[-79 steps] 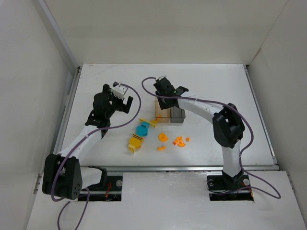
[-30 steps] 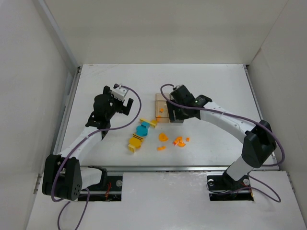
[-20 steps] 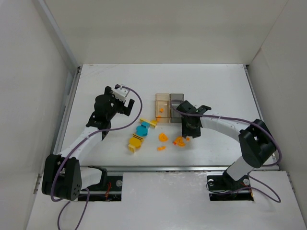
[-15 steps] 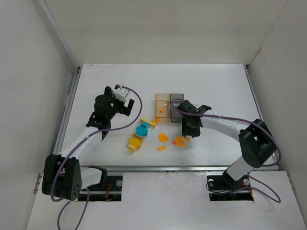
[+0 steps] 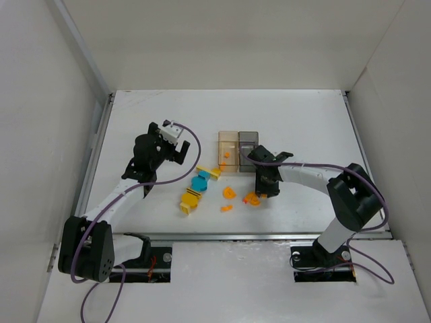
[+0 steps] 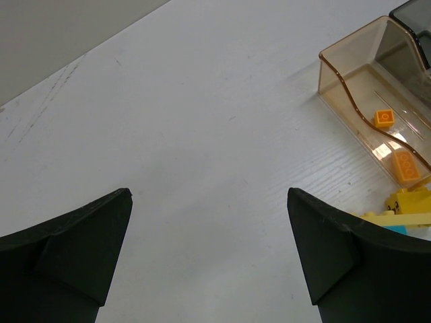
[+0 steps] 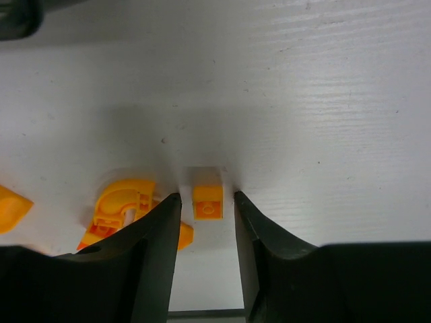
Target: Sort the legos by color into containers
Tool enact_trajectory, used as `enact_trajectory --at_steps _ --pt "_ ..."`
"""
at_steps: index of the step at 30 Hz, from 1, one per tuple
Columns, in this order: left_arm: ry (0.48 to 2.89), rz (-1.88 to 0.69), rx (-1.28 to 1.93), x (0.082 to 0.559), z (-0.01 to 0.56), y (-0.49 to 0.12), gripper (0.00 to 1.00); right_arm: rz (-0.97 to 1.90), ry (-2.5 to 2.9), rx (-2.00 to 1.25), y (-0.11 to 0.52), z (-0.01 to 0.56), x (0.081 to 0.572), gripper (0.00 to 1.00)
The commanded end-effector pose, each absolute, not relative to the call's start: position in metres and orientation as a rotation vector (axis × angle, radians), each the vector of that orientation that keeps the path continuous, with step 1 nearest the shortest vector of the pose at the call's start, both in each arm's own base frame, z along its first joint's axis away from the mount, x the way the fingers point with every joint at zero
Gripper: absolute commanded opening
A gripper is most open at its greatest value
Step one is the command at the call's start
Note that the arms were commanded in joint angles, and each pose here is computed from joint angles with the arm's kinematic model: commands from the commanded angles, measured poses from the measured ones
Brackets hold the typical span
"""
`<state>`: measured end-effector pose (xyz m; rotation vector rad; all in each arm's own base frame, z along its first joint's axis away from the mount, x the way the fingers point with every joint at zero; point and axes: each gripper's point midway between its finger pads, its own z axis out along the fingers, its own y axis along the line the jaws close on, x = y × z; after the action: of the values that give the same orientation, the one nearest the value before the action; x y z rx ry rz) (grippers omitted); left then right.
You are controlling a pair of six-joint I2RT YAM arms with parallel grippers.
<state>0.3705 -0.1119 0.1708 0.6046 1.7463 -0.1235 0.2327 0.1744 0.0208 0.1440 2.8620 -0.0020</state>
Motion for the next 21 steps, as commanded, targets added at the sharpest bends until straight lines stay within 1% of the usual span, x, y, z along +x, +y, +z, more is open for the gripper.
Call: enact_trajectory --at_steps 1,2,6,8,9,11,12,13,17,18,21 --pt "1.668 -0.123 0.602 0.371 0.192 -0.115 0.99 0.029 2.832 0.165 0.178 0.019 0.241 0.42" --pt "1.668 -0.123 0.602 0.371 0.192 -0.115 0.99 0.020 2.839 0.165 0.178 0.016 0.240 0.40" --pt "1.668 -0.123 0.602 0.371 0.192 -0.115 0.99 0.042 2.852 0.162 0.180 0.014 0.237 0.36" --pt "1.668 -0.123 0.602 0.371 0.192 -0.115 0.99 0.036 2.860 0.148 0.182 0.012 0.235 0.31" --pt "1.668 -0.123 0.602 0.371 0.192 -0.115 0.99 0.036 2.860 0.148 0.182 0.012 0.235 0.23" --pt "1.668 -0.123 0.602 0.371 0.192 -0.115 0.99 0.038 2.861 0.135 0.184 0.014 0.234 0.12" --pt "1.668 -0.123 0.602 0.371 0.192 -0.115 0.99 0.028 2.845 0.138 0.185 0.018 0.238 0.00" --pt "1.668 -0.123 0.602 0.371 0.192 -0.115 0.99 -0.013 2.841 0.139 0.180 0.020 0.239 0.00" --pt "1.668 -0.123 0.602 0.371 0.192 -0.115 0.99 -0.046 2.750 0.005 0.191 0.052 0.253 0.00" --pt "1.668 -0.123 0.602 0.371 0.192 -0.115 0.99 0.008 2.684 -0.022 0.202 0.075 0.264 0.00" --pt "1.668 -0.123 0.602 0.371 0.192 -0.115 0.99 0.105 2.519 -0.164 0.233 0.120 0.284 0.00"
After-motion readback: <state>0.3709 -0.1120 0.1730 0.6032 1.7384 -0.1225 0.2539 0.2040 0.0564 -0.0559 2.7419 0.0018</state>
